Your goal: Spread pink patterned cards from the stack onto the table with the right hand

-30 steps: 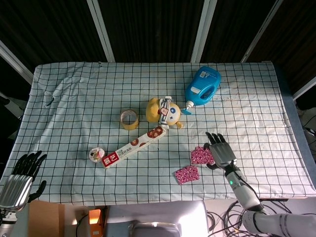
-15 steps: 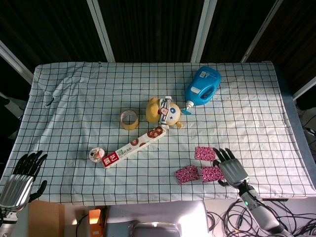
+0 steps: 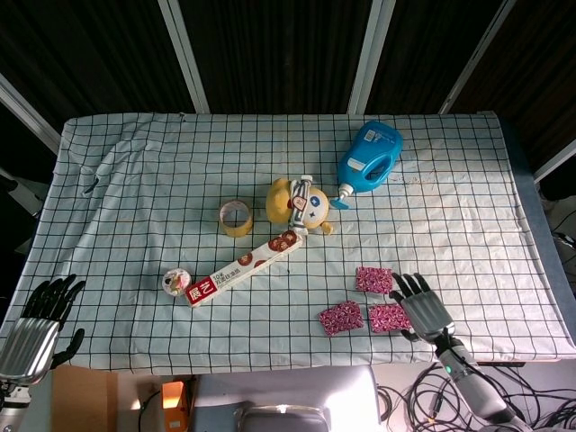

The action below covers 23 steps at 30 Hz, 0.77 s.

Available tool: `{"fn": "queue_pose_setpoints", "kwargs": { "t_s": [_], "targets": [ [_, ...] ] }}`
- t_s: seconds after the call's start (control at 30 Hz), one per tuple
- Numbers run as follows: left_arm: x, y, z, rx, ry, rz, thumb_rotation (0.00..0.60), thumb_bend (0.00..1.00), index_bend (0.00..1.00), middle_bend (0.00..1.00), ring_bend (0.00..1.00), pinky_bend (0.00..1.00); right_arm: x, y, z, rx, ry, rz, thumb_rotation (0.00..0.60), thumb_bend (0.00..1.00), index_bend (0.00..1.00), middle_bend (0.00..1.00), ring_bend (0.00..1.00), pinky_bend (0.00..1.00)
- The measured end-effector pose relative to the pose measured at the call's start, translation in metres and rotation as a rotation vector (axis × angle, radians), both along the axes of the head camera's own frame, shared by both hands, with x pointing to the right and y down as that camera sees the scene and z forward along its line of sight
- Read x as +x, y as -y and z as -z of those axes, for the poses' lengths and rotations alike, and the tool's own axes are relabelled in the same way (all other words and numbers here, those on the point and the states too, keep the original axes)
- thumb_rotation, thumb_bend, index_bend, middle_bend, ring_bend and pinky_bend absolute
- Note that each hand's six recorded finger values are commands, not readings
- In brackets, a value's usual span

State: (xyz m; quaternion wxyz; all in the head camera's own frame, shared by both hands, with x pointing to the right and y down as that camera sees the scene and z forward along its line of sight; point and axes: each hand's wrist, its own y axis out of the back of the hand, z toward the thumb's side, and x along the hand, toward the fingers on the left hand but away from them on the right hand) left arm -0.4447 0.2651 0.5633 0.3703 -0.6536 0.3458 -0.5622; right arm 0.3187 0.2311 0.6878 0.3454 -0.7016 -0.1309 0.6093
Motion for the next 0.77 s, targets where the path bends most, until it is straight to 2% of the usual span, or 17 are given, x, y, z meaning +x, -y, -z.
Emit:
{"fn": "queue_pose_setpoints", "kwargs": {
  "t_s": [0.17, 0.3, 0.5, 0.67, 0.77],
  "targets": [
    [-0.001, -0.001, 0.002, 0.005, -0.002, 0.002, 0.6, 0.42, 0.0, 0.01, 0.0, 0.01, 0.005, 0.002, 0.013, 0.005, 0.033, -0.02, 0.6, 0.14, 0.04, 0.0, 0.0, 0.0],
    [-0.001, -0.001, 0.003, 0.011, -0.004, 0.004, 0.6, 0.42, 0.0, 0.01, 0.0, 0.01, 0.012, 0.005, 0.033, 0.055, 0.061, -0.034, 0.6, 0.14, 0.03, 0.0, 0.0, 0.0],
    [-0.001, -0.002, 0.007, 0.026, -0.007, 0.003, 0.6, 0.42, 0.0, 0.01, 0.0, 0.01, 0.036, 0.001, 0.076, 0.214, 0.081, -0.075, 0.6, 0.14, 0.03, 0.0, 0.0, 0.0],
    [0.0, -0.004, 0.009, 0.034, -0.01, -0.002, 0.6, 0.42, 0.0, 0.01, 0.0, 0.01, 0.07, -0.016, 0.115, 0.377, 0.098, -0.158, 0.6, 0.14, 0.03, 0.0, 0.0, 0.0],
    [0.001, -0.003, 0.009, 0.034, -0.014, -0.005, 0.6, 0.42, 0.0, 0.01, 0.0, 0.01, 0.083, -0.028, 0.129, 0.421, 0.122, -0.172, 0.6, 0.14, 0.03, 0.0, 0.0, 0.0]
  ]
}}
